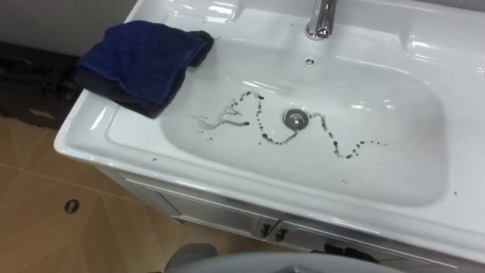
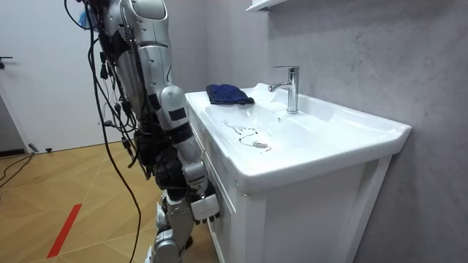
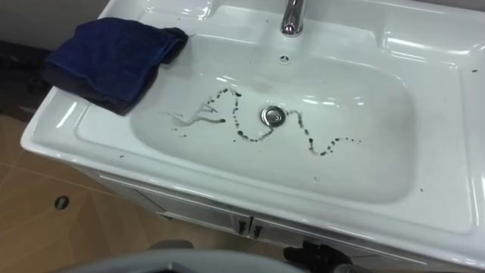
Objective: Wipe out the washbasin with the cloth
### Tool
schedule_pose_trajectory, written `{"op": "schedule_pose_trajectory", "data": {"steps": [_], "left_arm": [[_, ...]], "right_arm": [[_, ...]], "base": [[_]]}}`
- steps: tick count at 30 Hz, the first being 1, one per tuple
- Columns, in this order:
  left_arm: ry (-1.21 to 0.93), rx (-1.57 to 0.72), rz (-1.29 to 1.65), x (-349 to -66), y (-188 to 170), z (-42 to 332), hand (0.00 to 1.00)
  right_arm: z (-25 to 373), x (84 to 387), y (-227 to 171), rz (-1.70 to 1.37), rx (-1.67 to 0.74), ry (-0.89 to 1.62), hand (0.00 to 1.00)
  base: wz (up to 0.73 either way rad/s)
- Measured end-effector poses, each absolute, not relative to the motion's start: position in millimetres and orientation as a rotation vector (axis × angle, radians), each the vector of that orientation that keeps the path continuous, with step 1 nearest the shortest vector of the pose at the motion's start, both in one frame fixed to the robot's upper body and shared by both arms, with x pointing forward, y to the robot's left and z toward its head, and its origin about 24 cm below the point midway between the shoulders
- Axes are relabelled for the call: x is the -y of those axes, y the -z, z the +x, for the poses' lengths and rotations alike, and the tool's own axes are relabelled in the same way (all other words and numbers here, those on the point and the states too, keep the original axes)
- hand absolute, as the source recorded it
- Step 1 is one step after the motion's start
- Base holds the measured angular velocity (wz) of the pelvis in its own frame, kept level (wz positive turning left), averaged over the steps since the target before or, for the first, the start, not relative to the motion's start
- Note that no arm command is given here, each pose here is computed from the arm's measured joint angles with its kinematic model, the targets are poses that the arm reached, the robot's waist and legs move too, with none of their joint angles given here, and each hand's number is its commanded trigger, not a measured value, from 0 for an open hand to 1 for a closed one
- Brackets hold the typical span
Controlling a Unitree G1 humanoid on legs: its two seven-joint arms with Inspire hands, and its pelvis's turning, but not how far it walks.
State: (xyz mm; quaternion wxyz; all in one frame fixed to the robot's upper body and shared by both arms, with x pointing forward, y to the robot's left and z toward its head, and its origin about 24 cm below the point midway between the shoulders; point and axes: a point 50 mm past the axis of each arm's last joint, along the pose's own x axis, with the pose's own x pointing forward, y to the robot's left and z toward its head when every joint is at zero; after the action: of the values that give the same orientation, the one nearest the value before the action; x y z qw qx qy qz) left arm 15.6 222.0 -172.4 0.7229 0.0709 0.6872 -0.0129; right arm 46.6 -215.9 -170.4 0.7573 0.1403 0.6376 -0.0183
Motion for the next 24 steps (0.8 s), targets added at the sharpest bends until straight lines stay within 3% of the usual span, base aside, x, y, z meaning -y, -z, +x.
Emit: {"op": "schedule_pose_trajectory", "data": {"steps": [24], "left_arm": [[0.026,-1.514,0.154,-222.2,172.3,16.6,0.00]], "right_arm": [[45.1,215.4,170.6,0.307,-1.390,0.036,0.00]], "base": [[0.00]]}}
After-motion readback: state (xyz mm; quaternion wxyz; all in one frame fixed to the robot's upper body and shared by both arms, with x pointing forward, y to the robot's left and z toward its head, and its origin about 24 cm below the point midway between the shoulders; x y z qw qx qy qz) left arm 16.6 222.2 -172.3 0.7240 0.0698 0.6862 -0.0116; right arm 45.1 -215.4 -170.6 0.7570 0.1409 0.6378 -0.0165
